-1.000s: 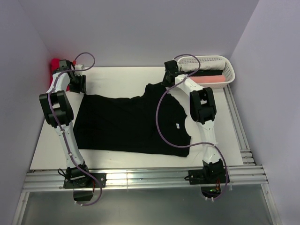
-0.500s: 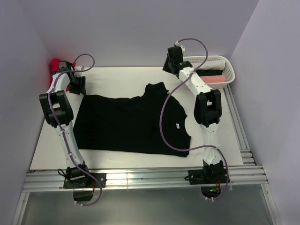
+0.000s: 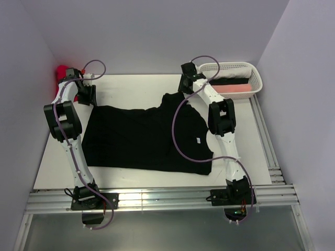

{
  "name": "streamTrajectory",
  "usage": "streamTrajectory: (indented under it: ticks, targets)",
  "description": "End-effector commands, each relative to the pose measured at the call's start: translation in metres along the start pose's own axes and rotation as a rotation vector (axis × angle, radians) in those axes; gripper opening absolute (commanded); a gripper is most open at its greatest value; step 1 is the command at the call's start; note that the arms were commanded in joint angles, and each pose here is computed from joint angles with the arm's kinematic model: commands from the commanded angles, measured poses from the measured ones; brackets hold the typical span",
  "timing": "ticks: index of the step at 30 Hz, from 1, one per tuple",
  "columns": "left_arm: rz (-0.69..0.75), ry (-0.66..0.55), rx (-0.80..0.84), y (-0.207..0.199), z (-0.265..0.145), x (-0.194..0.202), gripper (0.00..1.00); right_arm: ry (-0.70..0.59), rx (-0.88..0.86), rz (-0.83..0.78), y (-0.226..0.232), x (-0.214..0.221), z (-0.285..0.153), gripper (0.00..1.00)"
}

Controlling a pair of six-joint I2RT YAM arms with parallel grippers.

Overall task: Roll the t-shirts
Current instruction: Fold the tshirt

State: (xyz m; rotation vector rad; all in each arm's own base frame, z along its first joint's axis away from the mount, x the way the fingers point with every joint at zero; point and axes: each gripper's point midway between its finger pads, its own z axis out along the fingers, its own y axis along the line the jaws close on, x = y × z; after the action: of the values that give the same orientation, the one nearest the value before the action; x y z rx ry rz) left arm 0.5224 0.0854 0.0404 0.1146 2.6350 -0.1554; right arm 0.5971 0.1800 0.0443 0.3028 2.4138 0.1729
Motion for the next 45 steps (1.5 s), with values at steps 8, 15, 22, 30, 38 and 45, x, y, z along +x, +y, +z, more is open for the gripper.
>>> streamTrajectory:
  ticks: [8, 15, 22, 30, 38, 45]
  targets:
    - [0.027, -0.032, 0.037, -0.006, -0.013, -0.006, 0.50, 0.035, 0.002, -0.096, 0.020, 0.012, -0.009, 0.50]
    - [0.030, -0.031, 0.039, -0.007, -0.014, -0.006, 0.50, 0.061, 0.071, -0.107, 0.008, 0.025, -0.003, 0.51]
    - [0.028, -0.023, 0.049, -0.010, -0.012, -0.005, 0.50, 0.066, 0.083, -0.126, 0.009, 0.026, -0.005, 0.49]
    - [0.032, -0.020, 0.046, -0.011, -0.013, -0.005, 0.49, 0.101, 0.092, -0.163, 0.009, 0.041, -0.002, 0.15]
    - [0.036, -0.027, 0.037, -0.011, -0.017, -0.006, 0.49, -0.029, 0.133, -0.142, 0.005, 0.010, -0.026, 0.00]
    - [0.043, -0.026, 0.038, -0.012, -0.018, -0.003, 0.49, -0.135, 0.126, -0.137, 0.011, -0.030, -0.052, 0.16]
